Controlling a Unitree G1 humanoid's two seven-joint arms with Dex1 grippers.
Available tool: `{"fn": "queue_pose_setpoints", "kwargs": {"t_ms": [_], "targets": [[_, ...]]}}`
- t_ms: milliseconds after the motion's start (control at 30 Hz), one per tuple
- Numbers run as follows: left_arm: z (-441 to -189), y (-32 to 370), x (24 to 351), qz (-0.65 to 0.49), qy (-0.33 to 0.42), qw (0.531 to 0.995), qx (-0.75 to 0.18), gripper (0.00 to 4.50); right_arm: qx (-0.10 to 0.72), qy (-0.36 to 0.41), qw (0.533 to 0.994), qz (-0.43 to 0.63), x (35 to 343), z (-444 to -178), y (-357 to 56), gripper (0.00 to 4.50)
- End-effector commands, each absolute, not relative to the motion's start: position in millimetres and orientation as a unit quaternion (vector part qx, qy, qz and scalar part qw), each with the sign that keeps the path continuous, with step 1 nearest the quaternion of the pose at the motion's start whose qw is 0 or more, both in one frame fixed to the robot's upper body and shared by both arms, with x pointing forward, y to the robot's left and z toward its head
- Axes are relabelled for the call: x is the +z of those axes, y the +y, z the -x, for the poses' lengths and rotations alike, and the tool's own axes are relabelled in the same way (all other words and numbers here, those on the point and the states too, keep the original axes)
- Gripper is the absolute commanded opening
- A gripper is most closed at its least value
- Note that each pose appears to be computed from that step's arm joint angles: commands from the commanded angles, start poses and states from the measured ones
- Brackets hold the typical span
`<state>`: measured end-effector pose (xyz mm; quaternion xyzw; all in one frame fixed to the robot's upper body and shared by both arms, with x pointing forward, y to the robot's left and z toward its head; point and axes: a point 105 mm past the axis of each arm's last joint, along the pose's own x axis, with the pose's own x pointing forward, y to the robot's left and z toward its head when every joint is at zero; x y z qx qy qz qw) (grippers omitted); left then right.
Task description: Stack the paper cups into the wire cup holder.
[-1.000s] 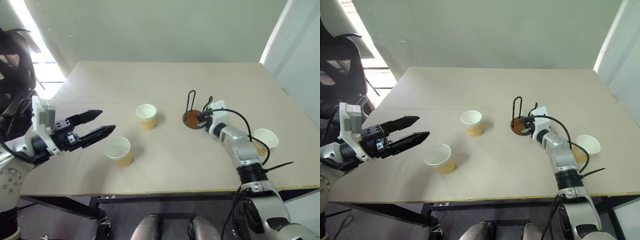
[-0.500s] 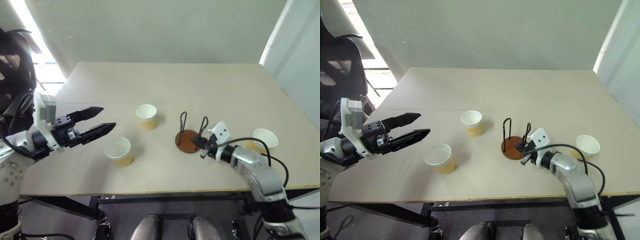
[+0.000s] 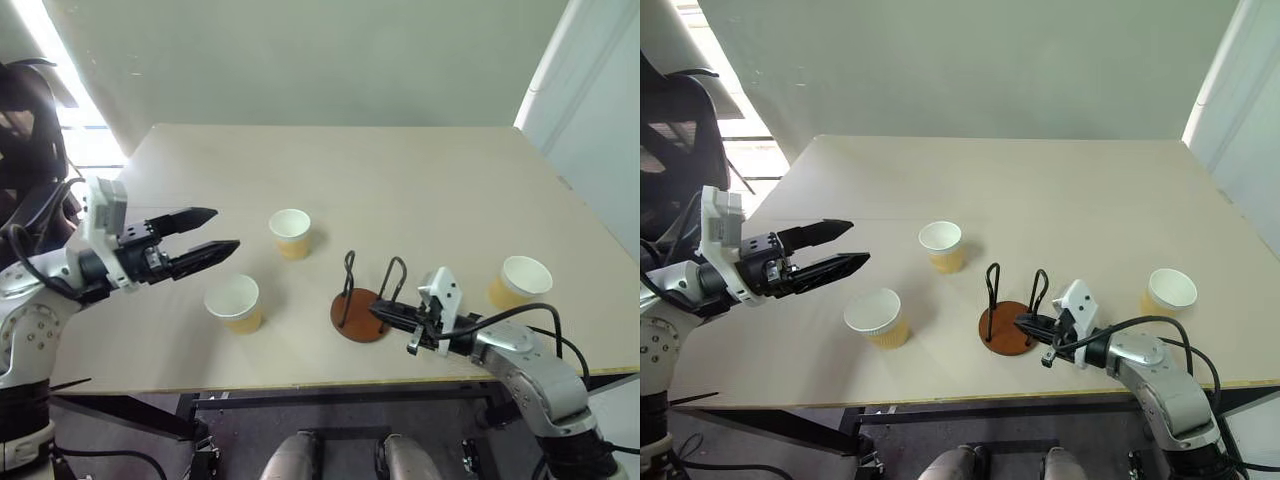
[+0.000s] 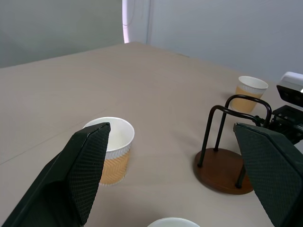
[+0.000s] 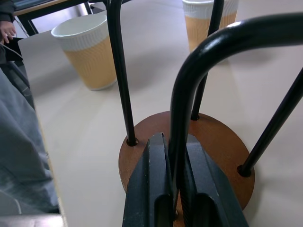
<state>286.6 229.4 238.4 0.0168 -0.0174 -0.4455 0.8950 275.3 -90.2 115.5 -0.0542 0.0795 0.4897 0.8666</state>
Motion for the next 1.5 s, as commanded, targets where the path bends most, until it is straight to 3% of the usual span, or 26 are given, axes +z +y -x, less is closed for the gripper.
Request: {"fn": "queue_pose_setpoints", "kwargs": {"t_ms": [33, 767, 867, 1233, 1500], "targets": [[-285, 229, 249, -0.035, -0.038, 0.894, -0.446, 4.50, 0.493, 0.048, 0.866, 0.075, 125, -280, -87, 0.02], [-281, 229, 249, -0.038, -0.044, 0.897, -0.438, 4.50, 0.514, 0.059, 0.849, 0.101, 115, -280, -90, 0.02], [-280, 228, 251, -0.039, -0.045, 0.895, -0.441, 4.50, 0.512, 0.061, 0.851, 0.101, 114, -281, -90, 0.74], [-280, 225, 250, -0.039, -0.042, 0.892, -0.448, 4.50, 0.526, 0.076, 0.843, 0.081, 117, -275, -88, 4.36], [-283, 226, 249, -0.040, -0.038, 0.891, -0.450, 4.50, 0.546, 0.107, 0.825, 0.094, 126, -264, -107, 4.36]]}}
